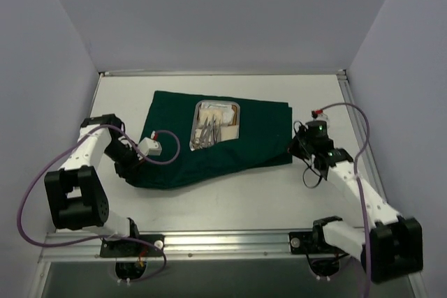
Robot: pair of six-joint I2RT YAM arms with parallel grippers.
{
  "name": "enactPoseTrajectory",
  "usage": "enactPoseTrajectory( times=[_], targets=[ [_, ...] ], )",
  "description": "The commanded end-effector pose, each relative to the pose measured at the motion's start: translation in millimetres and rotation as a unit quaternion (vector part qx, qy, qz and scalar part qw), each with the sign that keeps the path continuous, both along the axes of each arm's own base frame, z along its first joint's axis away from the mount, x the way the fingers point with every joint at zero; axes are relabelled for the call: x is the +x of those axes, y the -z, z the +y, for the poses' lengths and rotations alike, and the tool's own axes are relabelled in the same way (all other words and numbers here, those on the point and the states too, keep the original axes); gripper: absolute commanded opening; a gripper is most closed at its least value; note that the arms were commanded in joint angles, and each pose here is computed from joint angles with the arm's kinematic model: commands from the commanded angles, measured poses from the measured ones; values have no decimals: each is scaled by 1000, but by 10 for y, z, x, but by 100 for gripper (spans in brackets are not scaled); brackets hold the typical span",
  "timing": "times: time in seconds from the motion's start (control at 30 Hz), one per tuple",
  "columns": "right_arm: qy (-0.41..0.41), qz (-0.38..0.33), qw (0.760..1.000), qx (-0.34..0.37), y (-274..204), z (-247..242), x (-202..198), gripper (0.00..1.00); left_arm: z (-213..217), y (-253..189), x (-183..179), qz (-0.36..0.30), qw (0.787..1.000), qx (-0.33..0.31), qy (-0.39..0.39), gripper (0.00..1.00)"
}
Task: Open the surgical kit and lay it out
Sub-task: Open the surgical kit at the center of the board.
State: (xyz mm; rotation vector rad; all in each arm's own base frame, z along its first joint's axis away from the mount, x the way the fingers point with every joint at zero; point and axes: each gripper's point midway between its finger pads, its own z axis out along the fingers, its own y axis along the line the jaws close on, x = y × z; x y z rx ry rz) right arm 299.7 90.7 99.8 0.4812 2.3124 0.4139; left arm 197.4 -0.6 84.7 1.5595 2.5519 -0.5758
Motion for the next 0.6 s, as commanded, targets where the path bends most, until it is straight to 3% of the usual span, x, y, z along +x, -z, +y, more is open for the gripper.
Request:
enactPoseTrajectory(
  times=[0.0, 0.17, 0.2, 0.4, 0.57],
  targets=[
    [57, 55, 997, 17, -14, -111, -605, 0, -90, -204, -128, 5, 999, -31, 22, 2],
    [104, 71, 990, 61, -223, -113, -1032, 0, -52, -238, -198, -4, 998, -23, 54, 2],
    [107, 106, 987, 48, -163, -158, -1210, 0, -56, -275, -236, -3, 998, -25, 60, 2],
    [105, 159, 982, -12, -325, -398, -1683, 0, -54, -459, -373, -7, 994, -29, 100, 2],
    [69, 199, 978, 4, -332, -299, -1900, 0, -33, -499, -570, 23, 991, -31, 127, 3]
  ],
)
